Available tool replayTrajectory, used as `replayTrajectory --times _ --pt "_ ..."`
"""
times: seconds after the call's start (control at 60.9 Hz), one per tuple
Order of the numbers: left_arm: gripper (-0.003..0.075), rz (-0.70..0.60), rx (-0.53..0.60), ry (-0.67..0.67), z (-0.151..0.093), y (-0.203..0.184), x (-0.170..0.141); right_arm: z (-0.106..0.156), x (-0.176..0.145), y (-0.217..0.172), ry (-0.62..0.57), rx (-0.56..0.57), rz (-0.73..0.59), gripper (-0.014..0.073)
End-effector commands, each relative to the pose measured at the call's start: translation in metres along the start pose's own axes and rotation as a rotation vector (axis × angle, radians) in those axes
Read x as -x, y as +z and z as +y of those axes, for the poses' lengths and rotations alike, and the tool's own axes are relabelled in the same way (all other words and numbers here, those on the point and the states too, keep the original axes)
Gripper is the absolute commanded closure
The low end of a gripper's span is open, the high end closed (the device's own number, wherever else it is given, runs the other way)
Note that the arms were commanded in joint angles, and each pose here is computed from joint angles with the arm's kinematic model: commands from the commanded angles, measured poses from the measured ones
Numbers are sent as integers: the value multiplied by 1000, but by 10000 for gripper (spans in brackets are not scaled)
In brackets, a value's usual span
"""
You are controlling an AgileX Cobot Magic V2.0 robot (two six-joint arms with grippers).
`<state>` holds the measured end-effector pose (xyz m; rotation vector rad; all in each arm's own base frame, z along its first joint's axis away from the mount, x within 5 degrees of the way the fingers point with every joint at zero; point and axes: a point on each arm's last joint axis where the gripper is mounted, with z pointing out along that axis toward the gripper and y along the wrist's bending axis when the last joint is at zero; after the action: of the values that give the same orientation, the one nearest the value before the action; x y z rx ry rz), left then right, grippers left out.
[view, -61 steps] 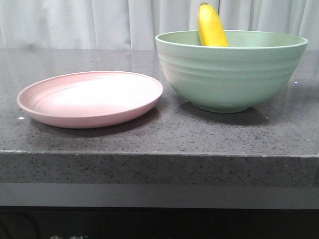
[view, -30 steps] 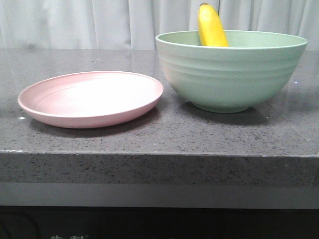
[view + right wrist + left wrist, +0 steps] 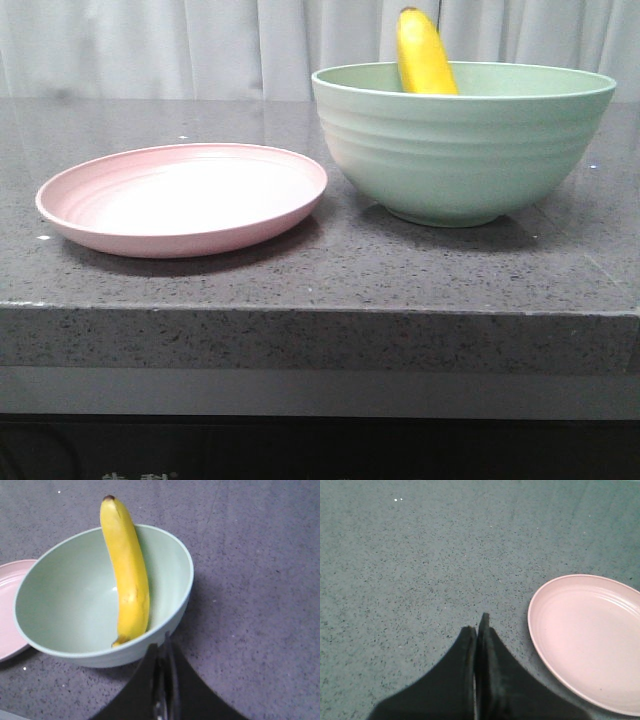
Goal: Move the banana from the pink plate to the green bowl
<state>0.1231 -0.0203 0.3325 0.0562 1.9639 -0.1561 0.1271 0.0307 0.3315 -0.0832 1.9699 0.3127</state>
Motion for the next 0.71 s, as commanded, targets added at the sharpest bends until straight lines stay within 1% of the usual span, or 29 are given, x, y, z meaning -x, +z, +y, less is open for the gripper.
replayTrajectory --times 0.0,0.131,0.197,0.295,0.394,0.689 --pt "738 -154 -27 -12 1 -20 -6 -2 -12 -18 -11 -2 -169 654" --pt "738 -212 -35 -18 5 -39 -34 -7 -48 -35 -16 3 -250 654" --pt "738 -248 -41 -21 6 -47 -45 -7 -58 -43 -19 8 -297 654" --pt "738 -302 -47 -23 7 -57 -55 -7 -62 -56 -25 18 -374 654" --pt "738 -330 -50 -25 8 -62 -59 -6 -63 -63 -29 25 -417 654" --pt "738 -327 -50 -24 8 -61 -61 -6 -64 -64 -30 26 -417 654"
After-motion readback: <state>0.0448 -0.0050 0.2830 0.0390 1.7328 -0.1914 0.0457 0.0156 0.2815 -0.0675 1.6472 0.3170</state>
